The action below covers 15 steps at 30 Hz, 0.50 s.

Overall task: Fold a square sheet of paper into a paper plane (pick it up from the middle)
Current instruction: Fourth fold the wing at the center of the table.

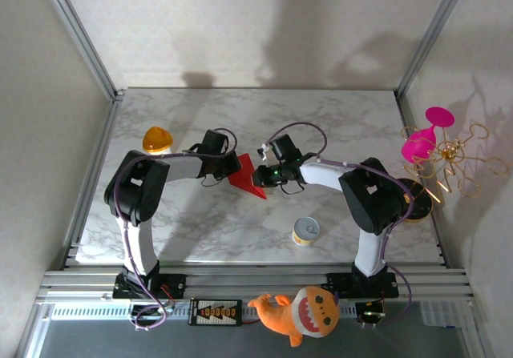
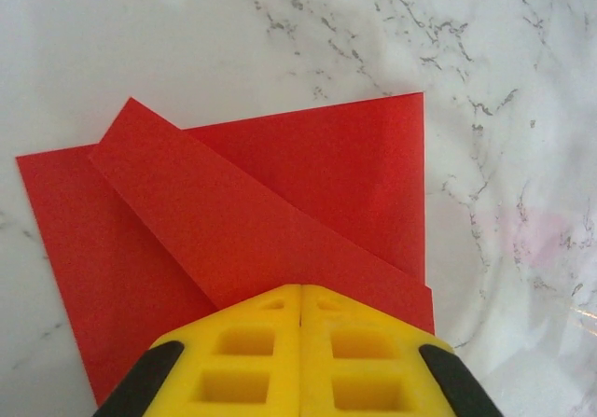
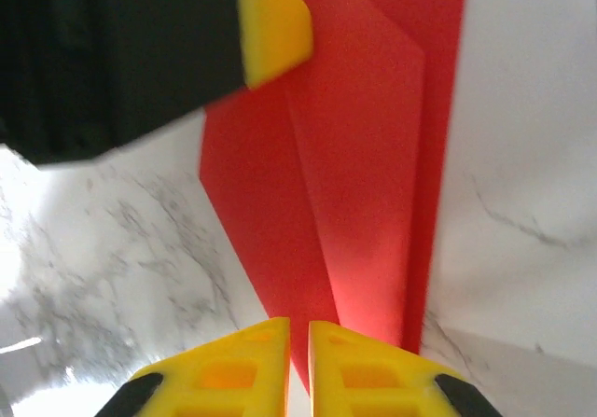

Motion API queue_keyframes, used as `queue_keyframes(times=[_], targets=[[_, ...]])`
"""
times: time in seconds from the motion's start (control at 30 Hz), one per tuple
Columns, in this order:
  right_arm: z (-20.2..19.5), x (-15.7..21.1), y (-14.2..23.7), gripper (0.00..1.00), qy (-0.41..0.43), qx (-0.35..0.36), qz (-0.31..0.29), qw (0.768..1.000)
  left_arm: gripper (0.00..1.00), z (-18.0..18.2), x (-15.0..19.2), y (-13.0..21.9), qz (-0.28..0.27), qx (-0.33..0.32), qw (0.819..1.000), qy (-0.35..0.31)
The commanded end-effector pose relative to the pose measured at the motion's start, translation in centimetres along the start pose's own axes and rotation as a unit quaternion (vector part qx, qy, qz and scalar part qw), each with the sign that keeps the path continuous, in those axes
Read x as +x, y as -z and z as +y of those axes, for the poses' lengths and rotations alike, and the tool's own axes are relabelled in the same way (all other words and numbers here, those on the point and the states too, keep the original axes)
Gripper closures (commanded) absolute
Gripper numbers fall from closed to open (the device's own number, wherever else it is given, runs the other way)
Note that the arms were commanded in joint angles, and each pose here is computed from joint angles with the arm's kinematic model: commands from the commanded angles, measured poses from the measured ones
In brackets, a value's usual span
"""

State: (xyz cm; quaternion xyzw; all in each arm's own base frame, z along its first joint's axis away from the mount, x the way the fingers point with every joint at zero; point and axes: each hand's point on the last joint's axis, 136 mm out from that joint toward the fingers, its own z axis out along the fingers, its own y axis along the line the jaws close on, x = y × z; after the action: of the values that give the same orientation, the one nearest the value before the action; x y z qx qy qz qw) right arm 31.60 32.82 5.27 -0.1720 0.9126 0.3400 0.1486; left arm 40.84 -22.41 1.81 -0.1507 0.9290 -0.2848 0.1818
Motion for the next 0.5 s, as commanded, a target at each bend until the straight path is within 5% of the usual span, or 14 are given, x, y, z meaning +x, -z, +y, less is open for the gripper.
queue_keyframes(times=[0.0,0.47], targets=[[1.4,-1.9,-0.3,0.90,-0.016,-0.026,-0.020,0.999,0.95,2.6,1.0,-0.5,0.009,-0.038,0.999,0.015],[0.9,-1.9,-3.9,1.00,-0.033,-0.031,0.022,0.999,0.96,3.0,1.3,-0.5,0.009,-0.041,0.999,0.021]])
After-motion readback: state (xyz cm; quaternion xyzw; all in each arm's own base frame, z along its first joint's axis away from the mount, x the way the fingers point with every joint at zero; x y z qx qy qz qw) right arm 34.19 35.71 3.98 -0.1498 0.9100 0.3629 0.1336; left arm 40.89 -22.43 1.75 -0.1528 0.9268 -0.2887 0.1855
